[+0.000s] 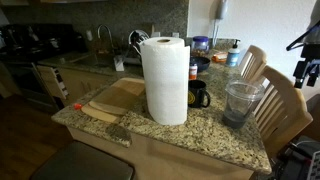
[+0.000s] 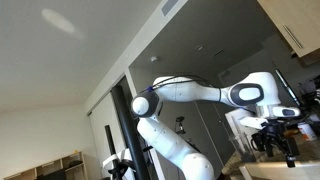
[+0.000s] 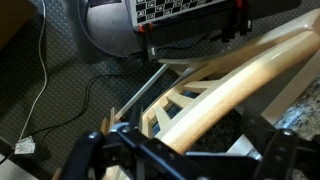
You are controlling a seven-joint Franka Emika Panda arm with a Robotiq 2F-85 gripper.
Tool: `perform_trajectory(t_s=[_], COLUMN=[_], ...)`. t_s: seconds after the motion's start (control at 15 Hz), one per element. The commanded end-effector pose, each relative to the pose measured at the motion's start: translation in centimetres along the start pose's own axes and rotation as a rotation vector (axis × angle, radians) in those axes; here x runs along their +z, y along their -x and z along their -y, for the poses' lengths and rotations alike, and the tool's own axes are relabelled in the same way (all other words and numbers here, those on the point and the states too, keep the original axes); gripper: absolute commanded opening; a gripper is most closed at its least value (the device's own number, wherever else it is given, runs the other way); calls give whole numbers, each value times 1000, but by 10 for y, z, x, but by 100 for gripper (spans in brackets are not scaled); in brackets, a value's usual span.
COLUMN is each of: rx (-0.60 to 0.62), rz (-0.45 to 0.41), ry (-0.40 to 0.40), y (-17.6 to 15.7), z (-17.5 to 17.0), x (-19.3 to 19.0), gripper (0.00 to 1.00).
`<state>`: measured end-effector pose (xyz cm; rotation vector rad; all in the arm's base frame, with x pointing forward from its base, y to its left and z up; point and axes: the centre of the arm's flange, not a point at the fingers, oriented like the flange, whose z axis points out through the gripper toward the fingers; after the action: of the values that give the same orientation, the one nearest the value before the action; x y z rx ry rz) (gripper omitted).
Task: Put the white bottle in the bowl then put the jar in the bowl
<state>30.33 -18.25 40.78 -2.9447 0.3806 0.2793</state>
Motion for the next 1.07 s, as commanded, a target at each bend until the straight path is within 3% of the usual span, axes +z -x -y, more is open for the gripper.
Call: perform_trajectory(t_s=[0.0,0.67,0.73,1.0], rx=[0,0,19,-85], rz=[0,0,-13,-268], ry=[0,0,9,55], y=[0,0,-1,-46], z=[0,0,42,116], x=[0,0,-41,-106], gripper=[100,100,100,100])
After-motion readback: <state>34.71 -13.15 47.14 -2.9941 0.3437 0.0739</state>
